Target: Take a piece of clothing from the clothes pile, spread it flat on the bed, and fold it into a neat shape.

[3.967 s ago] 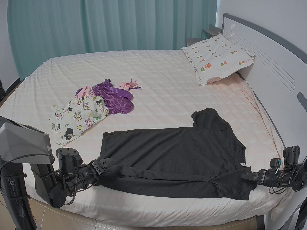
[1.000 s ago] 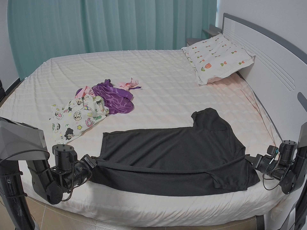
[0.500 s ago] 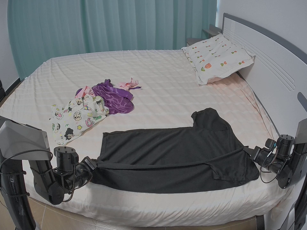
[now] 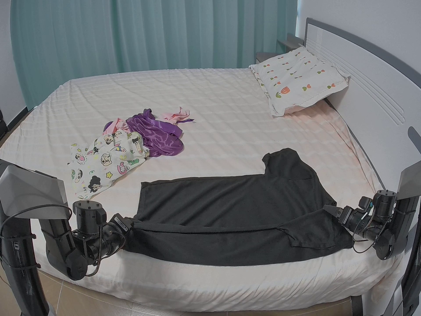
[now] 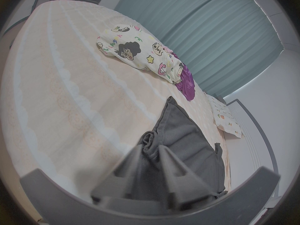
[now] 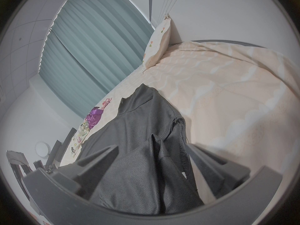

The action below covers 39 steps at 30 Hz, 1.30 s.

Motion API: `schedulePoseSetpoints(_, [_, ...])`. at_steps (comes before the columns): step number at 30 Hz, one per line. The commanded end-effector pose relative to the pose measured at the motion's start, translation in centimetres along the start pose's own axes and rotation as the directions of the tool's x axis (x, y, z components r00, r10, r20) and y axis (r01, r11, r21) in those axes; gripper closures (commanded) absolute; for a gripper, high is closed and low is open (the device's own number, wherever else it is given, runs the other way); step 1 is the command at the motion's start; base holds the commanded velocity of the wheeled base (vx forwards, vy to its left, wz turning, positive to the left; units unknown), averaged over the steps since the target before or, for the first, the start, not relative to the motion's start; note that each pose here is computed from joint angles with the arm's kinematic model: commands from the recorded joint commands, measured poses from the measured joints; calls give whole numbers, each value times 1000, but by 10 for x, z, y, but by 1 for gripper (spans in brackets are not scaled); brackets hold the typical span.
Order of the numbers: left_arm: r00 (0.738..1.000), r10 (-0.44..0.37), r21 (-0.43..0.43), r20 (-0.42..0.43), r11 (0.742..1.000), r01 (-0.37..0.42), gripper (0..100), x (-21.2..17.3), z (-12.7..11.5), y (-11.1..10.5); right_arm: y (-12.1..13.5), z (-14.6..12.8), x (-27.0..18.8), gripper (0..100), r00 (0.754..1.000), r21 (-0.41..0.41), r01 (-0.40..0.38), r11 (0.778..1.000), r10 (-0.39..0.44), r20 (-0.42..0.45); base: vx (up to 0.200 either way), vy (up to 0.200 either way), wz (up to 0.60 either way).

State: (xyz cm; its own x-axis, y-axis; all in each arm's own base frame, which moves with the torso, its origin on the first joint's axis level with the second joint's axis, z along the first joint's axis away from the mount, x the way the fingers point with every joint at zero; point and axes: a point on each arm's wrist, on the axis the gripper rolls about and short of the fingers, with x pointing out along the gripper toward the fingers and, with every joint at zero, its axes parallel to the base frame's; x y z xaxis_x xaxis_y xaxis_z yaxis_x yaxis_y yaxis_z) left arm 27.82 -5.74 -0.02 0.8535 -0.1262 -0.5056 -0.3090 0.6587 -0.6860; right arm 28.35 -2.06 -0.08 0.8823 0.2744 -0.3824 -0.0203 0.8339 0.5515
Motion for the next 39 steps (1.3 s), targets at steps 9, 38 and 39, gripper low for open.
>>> schedulePoseSetpoints(9, [994,-63,-24,93,998,65,0,-17,26,-13,8,27,-16,0,993,129,-37,991,22,118,0,0,0])
schedulePoseSetpoints(38, [960,-28,407,-278,902,144,0,-2,37,-37,8,18,-21,0,997,139,-22,990,11,77,0,0,0])
schedulePoseSetpoints(39, [958,-17,420,-286,896,141,0,-2,36,-36,9,18,-21,0,997,139,-23,990,12,76,0,0,0])
